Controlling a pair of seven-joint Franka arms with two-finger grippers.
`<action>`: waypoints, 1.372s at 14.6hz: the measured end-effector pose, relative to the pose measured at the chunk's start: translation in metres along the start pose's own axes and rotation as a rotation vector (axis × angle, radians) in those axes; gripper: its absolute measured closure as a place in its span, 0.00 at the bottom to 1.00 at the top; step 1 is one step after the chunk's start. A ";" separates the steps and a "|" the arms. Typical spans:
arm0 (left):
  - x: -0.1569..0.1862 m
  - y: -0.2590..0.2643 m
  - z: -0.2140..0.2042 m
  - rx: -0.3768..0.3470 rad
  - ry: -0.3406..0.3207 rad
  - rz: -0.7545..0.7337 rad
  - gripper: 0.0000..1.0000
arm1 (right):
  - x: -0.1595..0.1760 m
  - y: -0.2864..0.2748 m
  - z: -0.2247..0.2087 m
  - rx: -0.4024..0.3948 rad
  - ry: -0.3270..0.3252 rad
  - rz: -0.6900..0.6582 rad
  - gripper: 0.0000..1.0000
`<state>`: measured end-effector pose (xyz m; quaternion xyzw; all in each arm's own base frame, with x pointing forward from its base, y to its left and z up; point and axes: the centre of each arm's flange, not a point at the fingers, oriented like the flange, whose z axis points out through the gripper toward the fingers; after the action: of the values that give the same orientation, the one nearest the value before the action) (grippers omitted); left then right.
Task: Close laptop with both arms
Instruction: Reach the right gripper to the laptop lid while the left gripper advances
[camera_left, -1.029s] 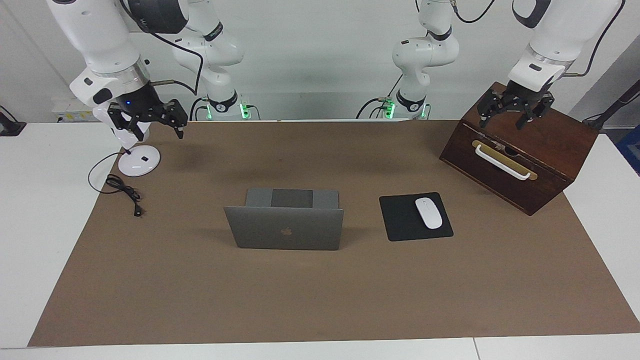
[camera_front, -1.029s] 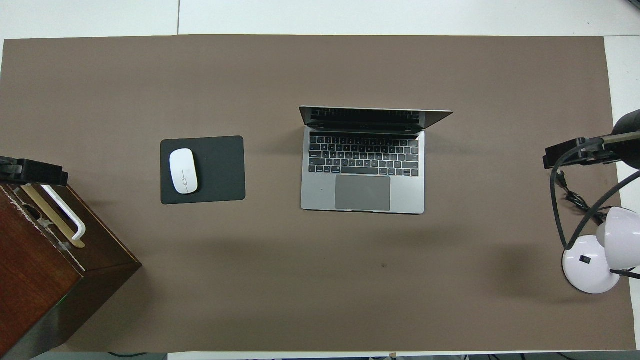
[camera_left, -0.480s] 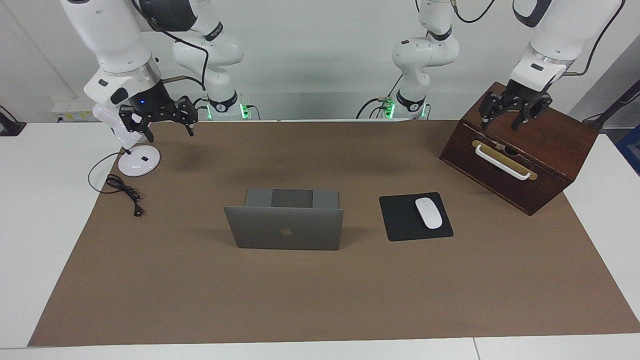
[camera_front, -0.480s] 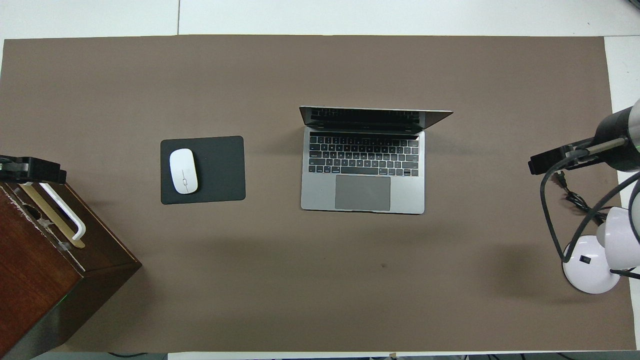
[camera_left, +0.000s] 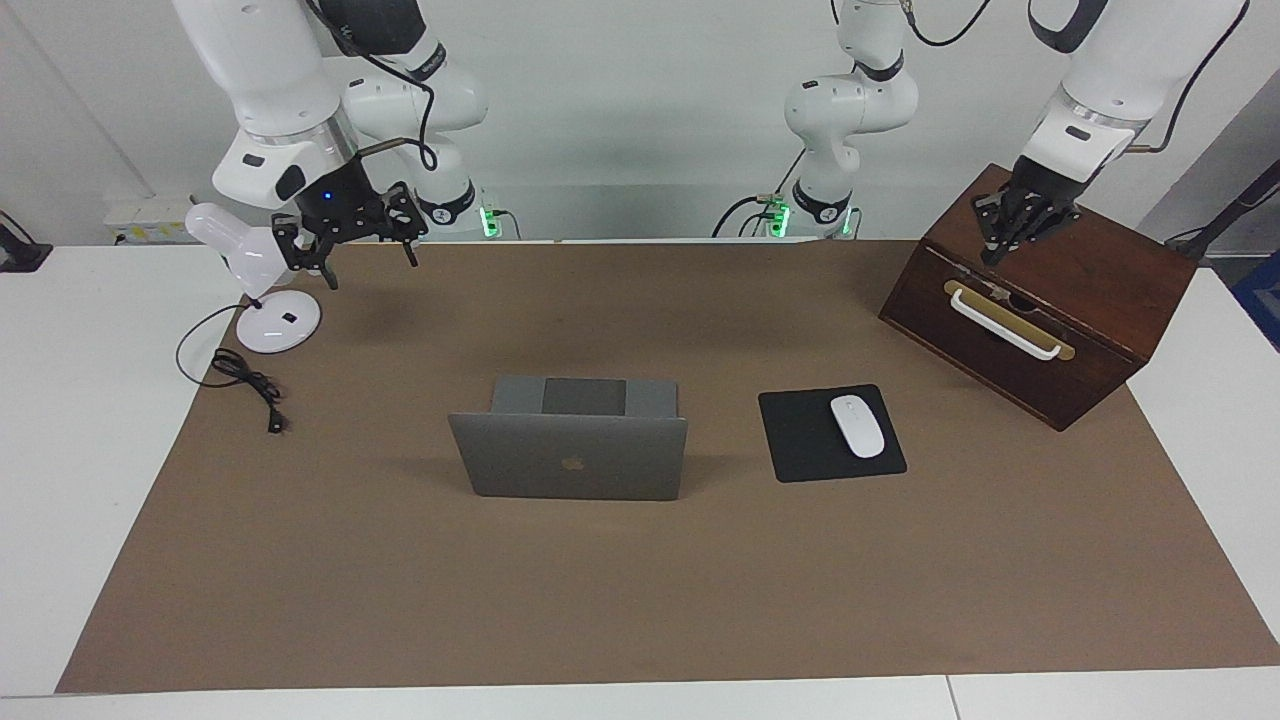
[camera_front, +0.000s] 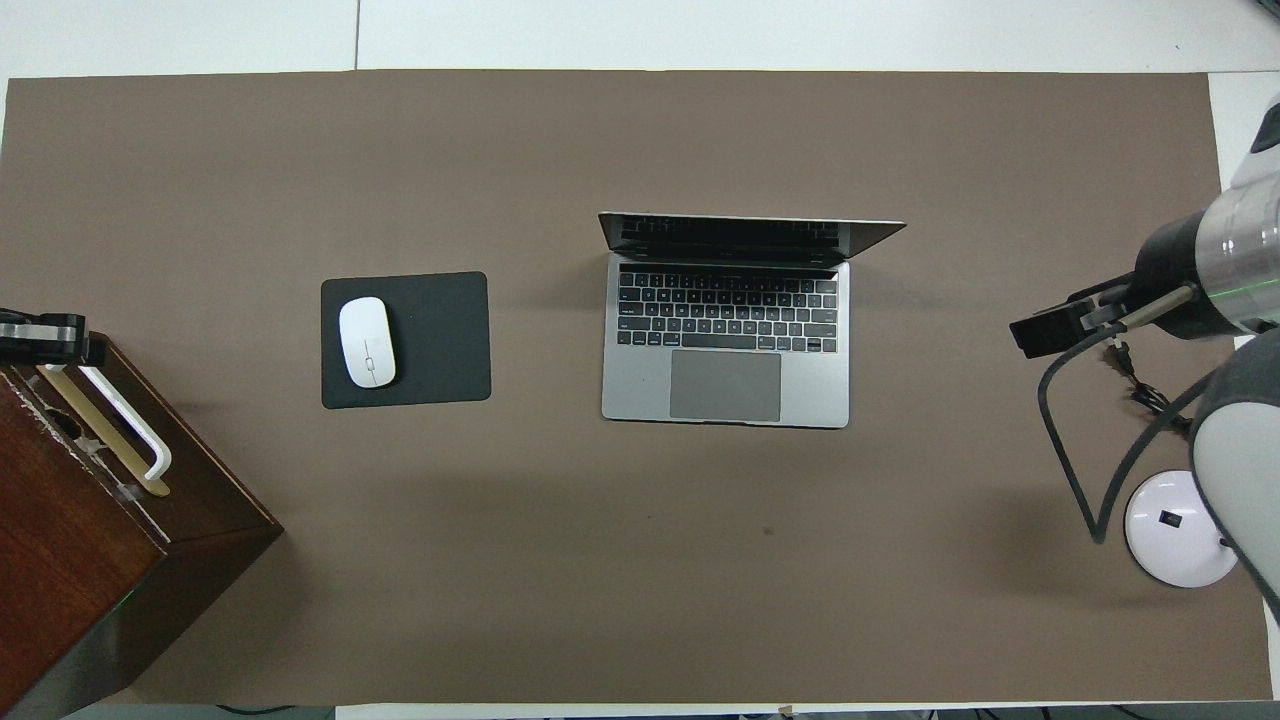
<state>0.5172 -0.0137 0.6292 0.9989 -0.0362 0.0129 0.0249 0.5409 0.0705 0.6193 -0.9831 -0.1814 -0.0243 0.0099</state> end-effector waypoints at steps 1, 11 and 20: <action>0.001 0.000 -0.001 -0.001 0.012 0.000 0.99 | 0.003 -0.002 0.000 -0.004 0.016 -0.012 0.00; 0.001 0.068 0.067 -0.095 0.295 0.066 0.99 | 0.054 -0.030 0.018 0.023 0.107 -0.095 0.00; -0.070 0.162 0.141 -0.122 0.501 0.246 0.99 | 0.106 -0.042 0.067 0.105 0.159 -0.095 0.00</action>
<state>0.4387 -0.1774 0.4944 0.9494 -0.1504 0.2602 0.0915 0.6276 0.1489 0.5582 -0.9665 -0.2273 -0.0934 0.0745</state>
